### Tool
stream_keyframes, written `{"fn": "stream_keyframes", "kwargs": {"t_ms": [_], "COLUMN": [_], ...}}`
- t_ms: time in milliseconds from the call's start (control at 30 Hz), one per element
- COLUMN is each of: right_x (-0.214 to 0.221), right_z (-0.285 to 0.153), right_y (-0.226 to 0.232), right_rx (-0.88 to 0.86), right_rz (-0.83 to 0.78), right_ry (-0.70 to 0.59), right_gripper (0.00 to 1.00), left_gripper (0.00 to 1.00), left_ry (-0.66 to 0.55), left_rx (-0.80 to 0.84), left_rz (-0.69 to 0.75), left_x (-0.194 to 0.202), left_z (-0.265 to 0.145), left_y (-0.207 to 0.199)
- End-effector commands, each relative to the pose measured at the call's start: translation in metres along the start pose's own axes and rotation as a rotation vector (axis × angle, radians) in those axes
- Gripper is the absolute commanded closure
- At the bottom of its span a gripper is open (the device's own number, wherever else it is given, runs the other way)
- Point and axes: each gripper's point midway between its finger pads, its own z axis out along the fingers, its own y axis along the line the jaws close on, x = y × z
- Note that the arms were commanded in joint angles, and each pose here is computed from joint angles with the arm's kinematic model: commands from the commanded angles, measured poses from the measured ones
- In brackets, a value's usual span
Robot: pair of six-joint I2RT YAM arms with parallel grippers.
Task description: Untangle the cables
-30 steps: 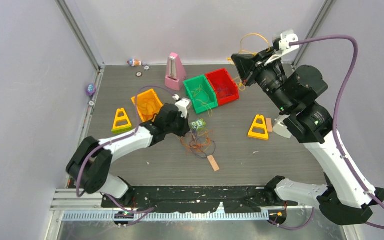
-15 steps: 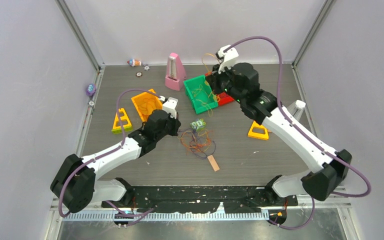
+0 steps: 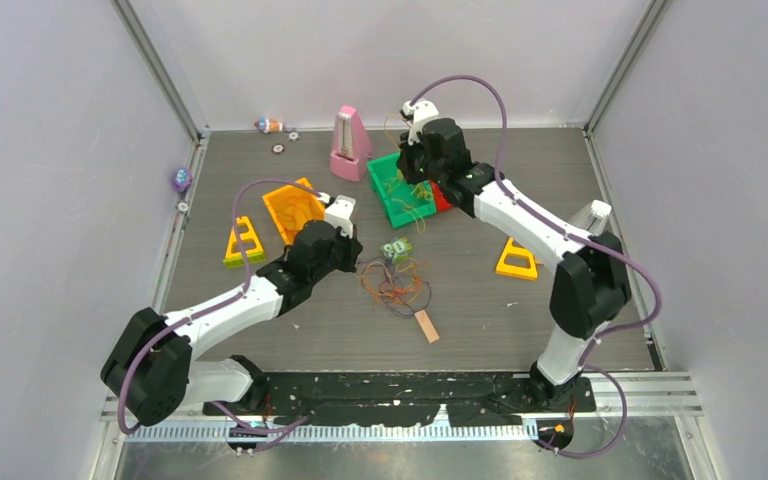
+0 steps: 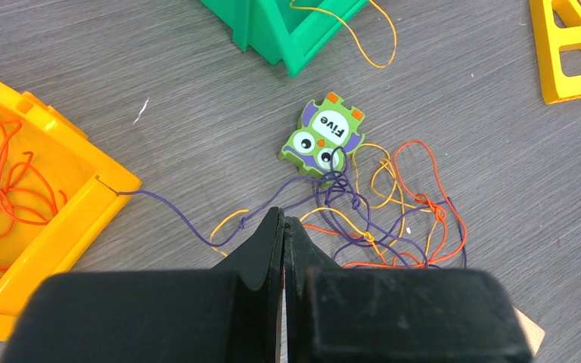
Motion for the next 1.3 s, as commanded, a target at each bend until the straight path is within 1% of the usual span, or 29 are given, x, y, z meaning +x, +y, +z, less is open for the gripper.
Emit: {"fn": "stream_keyframes", "kwargs": {"t_ms": [0,200,367,433,467,500,567,633,700,800,867,900,933,1033,1067,1100,1133,1167,1200,1233,1267], "right_x": [-0.034,0.004,0.052,0.07,0.074,0.082,0.086,0.078,0.061,0.026,0.018,0.015,0.012,0.01,0.012,0.004,0.014,0.008,0.02,0.014,0.028], "right_z": [0.019,0.057,0.083,0.089,0.09,0.093,0.092,0.087,0.077,0.052,0.036,0.031,0.02,-0.001,-0.011,-0.022,-0.025,-0.036,-0.038,-0.05,-0.05], "right_y": [-0.004,-0.022,-0.042,-0.044,-0.044,-0.044,-0.04,-0.038,-0.035,-0.031,-0.029,-0.028,-0.024,-0.022,-0.023,-0.023,-0.024,-0.022,-0.021,-0.018,-0.017], "right_rx": [0.001,0.05,0.115,0.123,0.121,0.119,0.102,0.092,0.083,0.067,0.055,0.053,0.032,0.022,0.024,0.023,0.025,0.015,0.006,-0.014,-0.026], "right_rz": [0.041,0.065,0.095,0.096,0.097,0.096,0.099,0.102,0.097,0.086,0.085,0.085,0.085,0.08,0.076,0.074,0.071,0.07,0.066,0.066,0.07], "right_ry": [-0.081,0.011,0.13,0.183,0.198,0.223,0.238,0.225,0.197,0.137,0.122,0.114,0.106,0.089,0.084,0.057,0.065,0.037,0.037,0.003,-0.001], "right_gripper": [0.95,0.95,0.95,0.93,0.87,0.76,0.65,0.6,0.57,0.51,0.45,0.39,0.36,0.23,0.21,0.17,0.13,0.12,0.08,0.07,0.05], "left_gripper": [1.0,1.0,1.0,1.0,1.0,1.0,1.0,1.0,1.0,1.0,1.0,1.0,1.0,1.0,1.0,1.0,1.0,1.0,1.0,0.97,0.93], "left_ry": [-0.083,-0.094,-0.091,-0.091,-0.095,-0.094,-0.095,-0.102,-0.104,-0.105,-0.098,-0.097,-0.096,-0.098,-0.101,-0.101,-0.101,-0.099,-0.102,-0.101,-0.1], "left_rx": [0.036,0.053,0.053,0.056,0.057,0.057,0.055,0.058,0.057,0.061,0.062,0.062,0.061,0.056,0.055,0.053,0.052,0.054,0.059,0.061,0.066], "left_rz": [-0.009,-0.007,0.003,0.004,0.002,0.002,0.0,-0.001,-0.001,-0.002,-0.002,-0.001,0.0,0.002,0.003,0.004,0.002,0.003,0.002,0.001,0.0], "left_x": [-0.022,-0.023,-0.022,-0.022,-0.023,-0.023,-0.022,-0.023,-0.024,-0.023,-0.022,-0.023,-0.023,-0.023,-0.024,-0.024,-0.024,-0.023,-0.024,-0.023,-0.023], "left_z": [-0.003,-0.004,-0.004,-0.004,-0.005,-0.005,-0.005,-0.006,-0.007,-0.006,-0.006,-0.005,-0.006,-0.007,-0.008,-0.008,-0.008,-0.008,-0.008,-0.008,-0.007], "left_y": [-0.008,-0.01,-0.01,-0.01,-0.011,-0.011,-0.01,-0.011,-0.01,-0.011,-0.011,-0.011,-0.012,-0.01,-0.01,-0.01,-0.009,-0.01,-0.011,-0.011,-0.012]}}
